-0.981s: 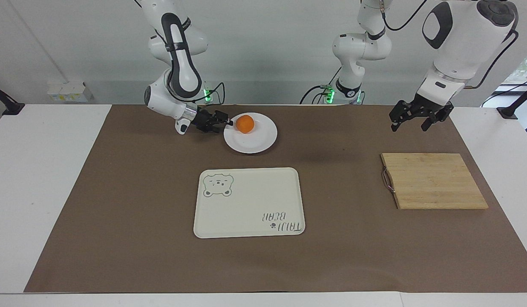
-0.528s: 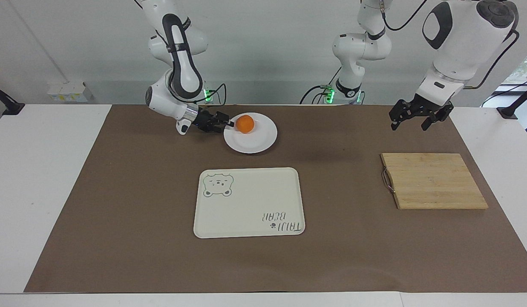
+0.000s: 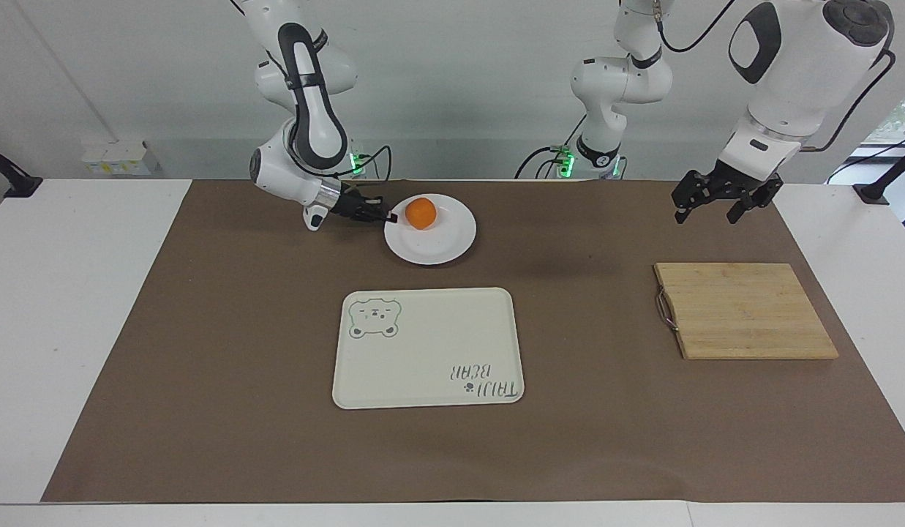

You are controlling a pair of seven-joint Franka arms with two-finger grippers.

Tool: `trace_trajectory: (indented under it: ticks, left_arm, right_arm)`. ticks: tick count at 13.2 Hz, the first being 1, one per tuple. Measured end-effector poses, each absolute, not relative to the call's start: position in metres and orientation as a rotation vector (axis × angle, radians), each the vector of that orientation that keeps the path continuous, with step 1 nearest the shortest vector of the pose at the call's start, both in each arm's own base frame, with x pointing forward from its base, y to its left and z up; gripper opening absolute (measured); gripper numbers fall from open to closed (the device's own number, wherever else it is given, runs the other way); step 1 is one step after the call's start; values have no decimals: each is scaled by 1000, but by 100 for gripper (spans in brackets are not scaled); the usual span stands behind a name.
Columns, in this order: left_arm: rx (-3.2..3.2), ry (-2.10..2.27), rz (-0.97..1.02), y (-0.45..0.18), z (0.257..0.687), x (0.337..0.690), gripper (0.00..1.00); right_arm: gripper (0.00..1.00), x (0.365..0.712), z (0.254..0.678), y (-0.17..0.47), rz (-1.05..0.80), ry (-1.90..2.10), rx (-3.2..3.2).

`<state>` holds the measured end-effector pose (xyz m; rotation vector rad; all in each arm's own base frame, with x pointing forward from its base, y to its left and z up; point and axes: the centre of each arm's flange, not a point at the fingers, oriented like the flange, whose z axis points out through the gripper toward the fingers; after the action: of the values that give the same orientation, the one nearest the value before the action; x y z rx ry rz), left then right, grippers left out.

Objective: Place orange and plate with both arms
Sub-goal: 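Grip the white plate rim with the right gripper, then slide the plate with the orange onto the cream tray with the right gripper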

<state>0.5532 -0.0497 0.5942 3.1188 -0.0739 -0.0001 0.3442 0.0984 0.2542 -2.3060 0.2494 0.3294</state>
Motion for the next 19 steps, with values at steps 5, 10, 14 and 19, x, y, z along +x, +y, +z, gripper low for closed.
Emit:
trace_trajectory:
  ticks: [5, 10, 14, 19]
  left_arm:
    - [3119, -74, 0, -50, 594, 553, 100]
    - [3119, -74, 0, -50, 594, 553, 100]
    - [3119, -74, 0, -50, 594, 553, 100]
    - [3119, -74, 0, -50, 594, 553, 100]
  right_arm:
    - [9, 351, 260, 102, 306, 219, -2308]
    - [5, 367, 280, 111, 292, 168, -2270]
    - [5, 380, 304, 116, 285, 156, -2229]
    - [5, 401, 347, 101, 254, 135, -2142]
